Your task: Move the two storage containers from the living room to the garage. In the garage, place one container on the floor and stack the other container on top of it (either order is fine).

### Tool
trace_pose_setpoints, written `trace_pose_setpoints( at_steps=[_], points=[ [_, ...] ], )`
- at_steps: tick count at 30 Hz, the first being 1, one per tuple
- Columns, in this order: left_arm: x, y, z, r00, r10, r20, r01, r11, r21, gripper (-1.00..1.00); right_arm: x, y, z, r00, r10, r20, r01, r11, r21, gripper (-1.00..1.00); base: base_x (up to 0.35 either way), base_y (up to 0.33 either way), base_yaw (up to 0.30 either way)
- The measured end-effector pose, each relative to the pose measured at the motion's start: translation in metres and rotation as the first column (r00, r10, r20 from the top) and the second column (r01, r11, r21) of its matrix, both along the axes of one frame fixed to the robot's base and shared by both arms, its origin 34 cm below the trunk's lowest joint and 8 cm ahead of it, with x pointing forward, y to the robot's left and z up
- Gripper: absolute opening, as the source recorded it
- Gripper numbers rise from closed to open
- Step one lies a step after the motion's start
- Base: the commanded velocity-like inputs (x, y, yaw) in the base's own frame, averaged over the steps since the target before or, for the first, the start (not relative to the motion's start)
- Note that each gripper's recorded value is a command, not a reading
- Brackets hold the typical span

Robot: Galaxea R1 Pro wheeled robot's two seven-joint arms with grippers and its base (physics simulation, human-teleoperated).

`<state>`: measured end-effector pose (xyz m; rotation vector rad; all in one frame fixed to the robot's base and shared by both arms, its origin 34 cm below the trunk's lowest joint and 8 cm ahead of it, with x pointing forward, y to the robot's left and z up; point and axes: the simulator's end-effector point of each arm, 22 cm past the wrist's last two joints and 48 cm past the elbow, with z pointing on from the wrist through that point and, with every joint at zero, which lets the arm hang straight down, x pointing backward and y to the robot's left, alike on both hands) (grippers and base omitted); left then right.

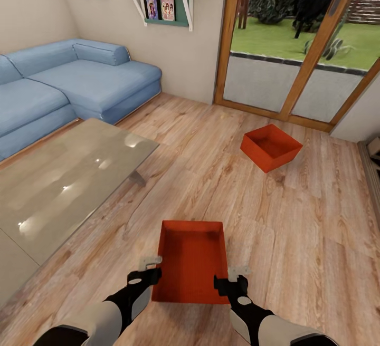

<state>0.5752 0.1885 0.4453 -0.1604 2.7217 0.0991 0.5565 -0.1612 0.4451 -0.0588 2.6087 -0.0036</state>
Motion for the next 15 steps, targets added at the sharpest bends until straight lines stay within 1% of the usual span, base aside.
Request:
trace_pose_setpoints(
  at_steps=[6,12,15],
  points=[
    [-0.0038,0.0010,-0.0009,1.000,0.004,0.014,-0.004,1.000,0.005,1.00,0.0000,0.0002,0.0001,1.000,0.000,0.001,0.000,1.000,0.001,1.00,0.000,0.000,0.000],
    [-0.0066,0.0006,-0.0019,1.000,0.003,0.010,-0.003,1.000,0.006,1.00,0.0000,0.0000,0.0000,1.000,-0.002,0.000,0.002,1.000,0.001,1.00,0.001,0.000,0.000],
    [-0.0101,0.0019,-0.0032,1.000,0.000,0.003,0.000,1.000,0.008,1.00,-0.0001,0.0000,0.0002,1.000,-0.003,0.001,0.003,1.000,0.001,1.00,0.113,-0.039,0.000]
  ],
)
